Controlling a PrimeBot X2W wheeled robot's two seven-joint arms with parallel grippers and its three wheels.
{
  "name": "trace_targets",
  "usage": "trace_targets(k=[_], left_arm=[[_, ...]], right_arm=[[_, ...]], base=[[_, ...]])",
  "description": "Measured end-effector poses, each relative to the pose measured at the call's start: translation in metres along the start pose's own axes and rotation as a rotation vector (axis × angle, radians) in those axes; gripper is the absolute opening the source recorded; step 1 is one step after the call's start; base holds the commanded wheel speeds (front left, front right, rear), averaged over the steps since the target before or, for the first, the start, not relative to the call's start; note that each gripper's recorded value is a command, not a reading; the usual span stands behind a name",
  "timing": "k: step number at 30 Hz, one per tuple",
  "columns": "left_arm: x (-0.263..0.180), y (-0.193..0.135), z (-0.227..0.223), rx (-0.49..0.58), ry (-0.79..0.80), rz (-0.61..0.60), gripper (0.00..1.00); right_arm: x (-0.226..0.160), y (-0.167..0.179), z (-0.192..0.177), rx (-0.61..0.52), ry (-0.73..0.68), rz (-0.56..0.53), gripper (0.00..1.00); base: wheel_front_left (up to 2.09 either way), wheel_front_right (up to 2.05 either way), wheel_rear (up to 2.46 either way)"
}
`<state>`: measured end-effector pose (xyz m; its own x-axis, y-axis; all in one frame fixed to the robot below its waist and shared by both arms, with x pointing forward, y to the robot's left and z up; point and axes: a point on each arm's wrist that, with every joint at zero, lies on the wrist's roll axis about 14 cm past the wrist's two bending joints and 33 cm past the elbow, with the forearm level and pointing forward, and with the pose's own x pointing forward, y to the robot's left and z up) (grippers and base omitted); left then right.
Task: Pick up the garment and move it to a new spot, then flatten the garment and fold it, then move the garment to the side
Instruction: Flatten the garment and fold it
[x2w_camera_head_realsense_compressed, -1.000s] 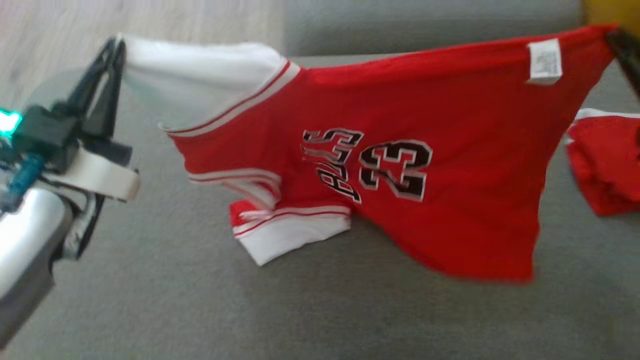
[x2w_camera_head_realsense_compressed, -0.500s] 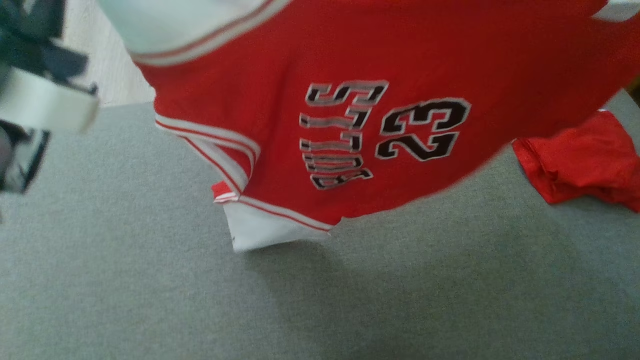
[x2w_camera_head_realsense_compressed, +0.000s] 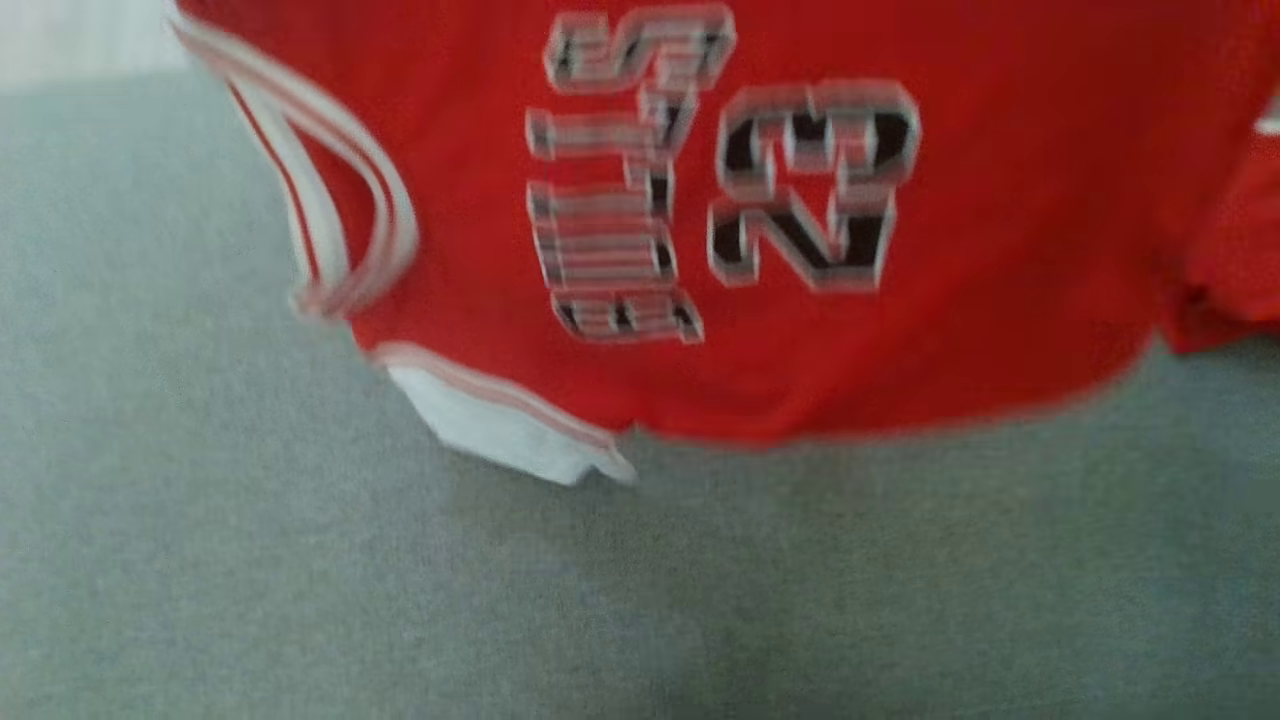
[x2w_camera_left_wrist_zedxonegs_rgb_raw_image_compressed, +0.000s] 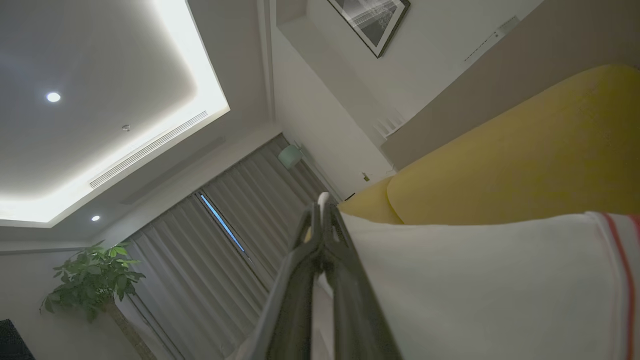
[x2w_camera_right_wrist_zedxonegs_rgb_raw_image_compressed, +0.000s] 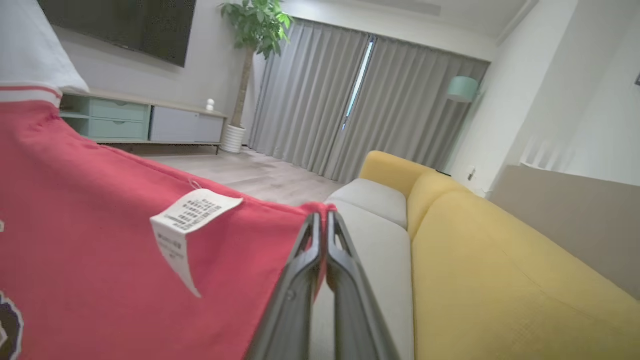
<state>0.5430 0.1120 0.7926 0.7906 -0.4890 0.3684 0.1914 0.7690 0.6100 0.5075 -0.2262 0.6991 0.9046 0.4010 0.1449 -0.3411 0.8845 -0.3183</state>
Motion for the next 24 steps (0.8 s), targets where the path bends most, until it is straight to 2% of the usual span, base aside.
trace_targets(k=[7,10,13,17,24], left_arm=[[0.058,0.025,-0.057,0.096,-0.03,0.084,0.0],[0.08,0.027,-0.065,0.135,-0.079,0.112,0.0],[0.095,0.014,-0.077,0.121,-0.106,0.1,0.0],[0.097,-0.008,-0.104,0.097,-0.074,0.062,0.0],[0.054,-0.06,-0.157,0.028,0.031,-0.048,0.0]], right_arm=[[0.081,-0.006,-0.047,0.021,-0.018,-0.029,0.0],[0.108,-0.014,-0.058,-0.026,-0.05,-0.048,0.0],[0.126,-0.027,-0.069,-0.066,-0.076,-0.075,0.0],[0.136,-0.028,-0.098,-0.067,-0.05,-0.085,0.0],[0.138,-0.003,-0.164,-0.009,0.068,-0.057,0.0]], base=[[0.0,0.0,0.0],[0.0,0.0,0.0],[0.0,0.0,0.0],[0.0,0.0,0.0],[0.0,0.0,0.0]])
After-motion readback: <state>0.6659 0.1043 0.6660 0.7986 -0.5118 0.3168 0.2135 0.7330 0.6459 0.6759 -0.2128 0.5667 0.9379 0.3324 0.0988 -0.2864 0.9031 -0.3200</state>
